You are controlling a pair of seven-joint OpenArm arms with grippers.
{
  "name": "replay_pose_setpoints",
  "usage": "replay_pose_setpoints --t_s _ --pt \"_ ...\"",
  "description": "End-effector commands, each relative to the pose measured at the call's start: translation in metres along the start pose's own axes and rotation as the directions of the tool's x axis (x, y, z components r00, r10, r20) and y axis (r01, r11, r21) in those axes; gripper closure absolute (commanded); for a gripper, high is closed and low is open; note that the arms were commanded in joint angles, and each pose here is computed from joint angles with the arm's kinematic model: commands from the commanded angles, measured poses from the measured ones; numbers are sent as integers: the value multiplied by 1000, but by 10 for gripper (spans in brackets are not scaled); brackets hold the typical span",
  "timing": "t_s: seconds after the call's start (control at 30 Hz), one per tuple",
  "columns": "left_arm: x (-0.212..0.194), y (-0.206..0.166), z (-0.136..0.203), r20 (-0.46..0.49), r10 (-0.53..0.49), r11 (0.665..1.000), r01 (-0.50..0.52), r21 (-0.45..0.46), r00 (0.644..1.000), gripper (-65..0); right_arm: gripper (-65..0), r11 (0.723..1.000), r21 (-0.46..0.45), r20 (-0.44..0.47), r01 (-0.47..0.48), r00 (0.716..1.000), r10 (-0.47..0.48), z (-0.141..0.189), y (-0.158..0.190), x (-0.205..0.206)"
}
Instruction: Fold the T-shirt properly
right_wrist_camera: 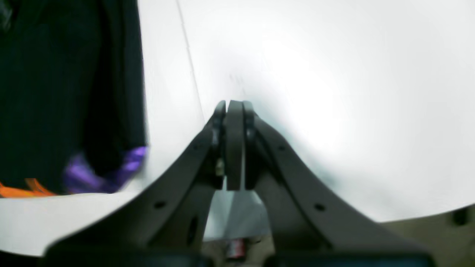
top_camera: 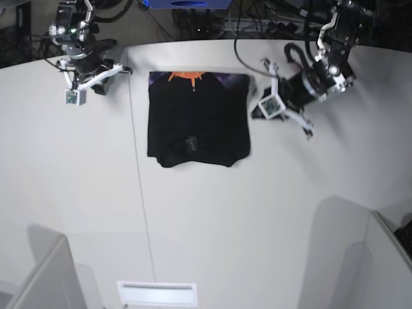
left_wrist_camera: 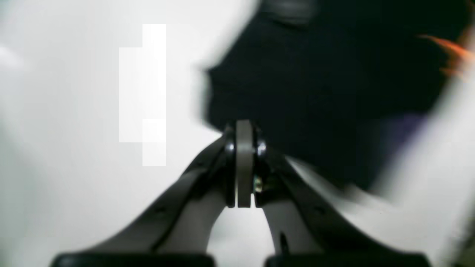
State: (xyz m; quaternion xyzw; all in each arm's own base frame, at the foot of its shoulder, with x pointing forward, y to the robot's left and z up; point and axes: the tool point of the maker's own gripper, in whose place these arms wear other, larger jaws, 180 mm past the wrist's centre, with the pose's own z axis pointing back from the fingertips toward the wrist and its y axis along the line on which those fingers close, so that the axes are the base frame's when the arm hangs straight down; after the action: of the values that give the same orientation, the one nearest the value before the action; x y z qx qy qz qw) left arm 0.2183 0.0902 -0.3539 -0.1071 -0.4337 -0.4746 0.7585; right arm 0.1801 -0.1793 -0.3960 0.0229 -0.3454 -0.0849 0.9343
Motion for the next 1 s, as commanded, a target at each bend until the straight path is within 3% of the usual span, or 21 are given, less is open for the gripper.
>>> replay_pose_setpoints --t_s 0.0,0.1,0.33,0.43,0.53,0.67,0.77,0.87,0.97 --pt "10 -8 9 107 51 999 -50 -10 993 0 0 1000 -8 37 -20 999 21 6 -2 5" --pt "-13 -32 30 196 195 981 -193 -33 961 0 0 995 -36 84 -89 992 92 14 -8 1" --pt "-75 -91 71 130 425 905 -420 -67 896 0 0 978 -82 131 -193 970 202 47 -20 -29" --pt "-88 -112 90 99 475 880 -470 -69 874 0 0 973 -84 64 -214 974 219 63 -25 -55" --pt "-109 -122 105 37 491 871 -492 3 870 0 0 972 -81 -20 -221 975 220 79 -31 -84" --pt "-136 -147 120 -51 542 841 -541 24 839 0 0 973 -60 -137 -222 968 212 94 -30 -118" --pt "-158 -175 125 -126 590 805 -593 14 797 0 0 971 13 -307 -240 923 232 99 -21 -157" --pt "-180 -200 127 -194 627 770 -638 10 754 0 0 954 126 -459 -272 837 299 102 -7 -197" --pt "-204 -225 130 -271 656 734 -679 11 705 0 0 936 209 -544 -285 761 353 100 0 -232"
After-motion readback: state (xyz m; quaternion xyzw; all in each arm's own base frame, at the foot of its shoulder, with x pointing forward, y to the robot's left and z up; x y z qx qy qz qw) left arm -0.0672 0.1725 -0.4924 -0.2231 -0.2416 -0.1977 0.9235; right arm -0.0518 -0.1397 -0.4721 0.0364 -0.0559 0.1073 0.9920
